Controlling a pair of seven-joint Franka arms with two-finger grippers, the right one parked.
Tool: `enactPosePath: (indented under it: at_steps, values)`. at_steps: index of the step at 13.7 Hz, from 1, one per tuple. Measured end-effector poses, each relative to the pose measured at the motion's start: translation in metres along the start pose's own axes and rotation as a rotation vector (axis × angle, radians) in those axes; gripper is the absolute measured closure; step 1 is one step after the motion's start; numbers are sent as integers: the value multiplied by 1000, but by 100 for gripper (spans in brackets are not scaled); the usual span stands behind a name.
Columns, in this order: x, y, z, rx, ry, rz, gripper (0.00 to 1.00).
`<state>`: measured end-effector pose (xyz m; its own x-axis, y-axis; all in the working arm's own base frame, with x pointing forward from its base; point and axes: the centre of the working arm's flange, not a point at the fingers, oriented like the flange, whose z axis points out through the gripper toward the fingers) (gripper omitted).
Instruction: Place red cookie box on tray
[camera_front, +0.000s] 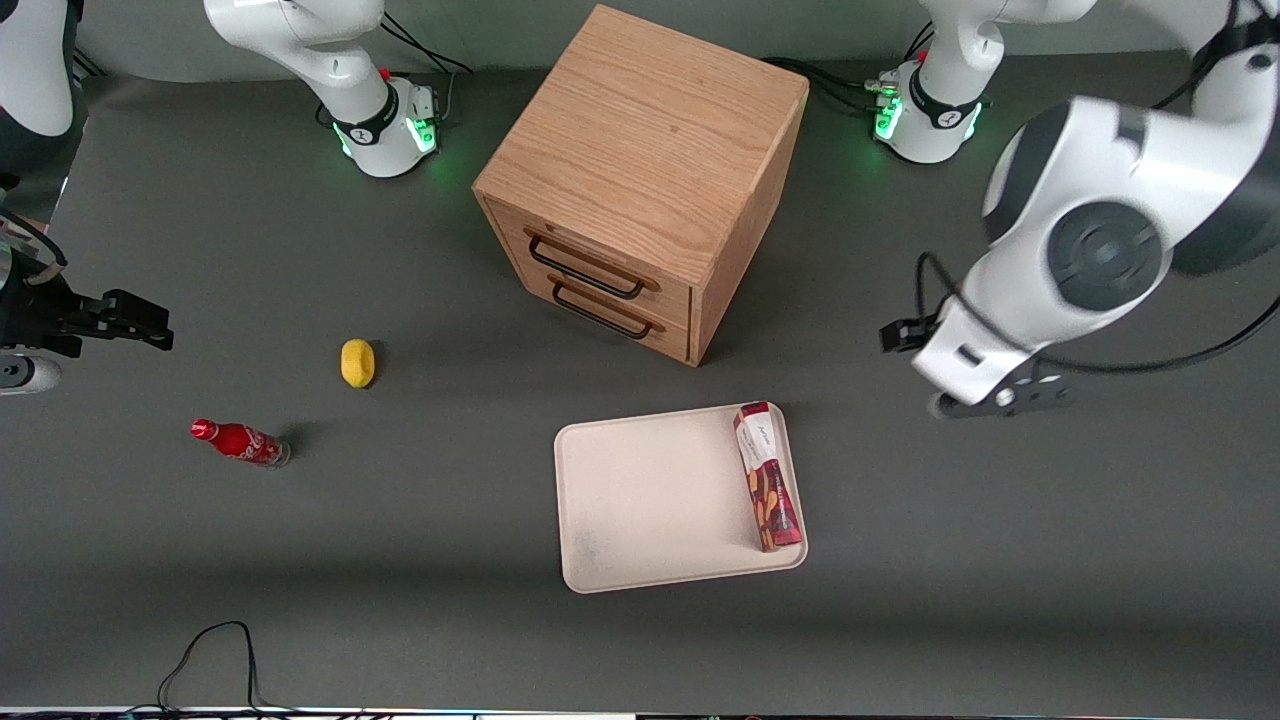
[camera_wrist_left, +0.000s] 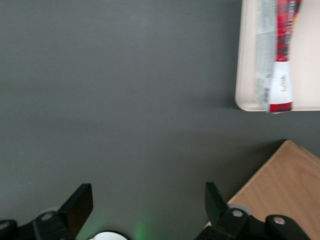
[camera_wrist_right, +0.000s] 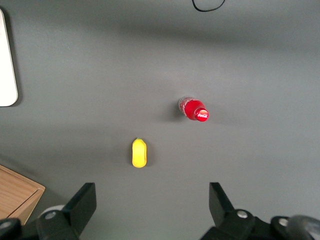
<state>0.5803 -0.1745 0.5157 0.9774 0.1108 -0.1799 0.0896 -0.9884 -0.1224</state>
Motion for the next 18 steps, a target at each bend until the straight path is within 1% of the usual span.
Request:
enactPosePath:
  at_steps: [1,3,5,6,9,11,14,18]
  values:
    - [-13,-21,-7,-4,20,-12,0]
    - [-38,-64,-25,-15,47,-15,0]
    - [-51,-110,-43,-35,77,1,0]
    - [-53,-132,-49,-44,85,15,0]
    - [-50,-174,-48,-55,77,24,0]
    - [-47,-176,-47,-53,74,23,0]
    - [-47,-165,-52,-49,85,40,0]
    - [-40,-173,-48,-51,77,21,0]
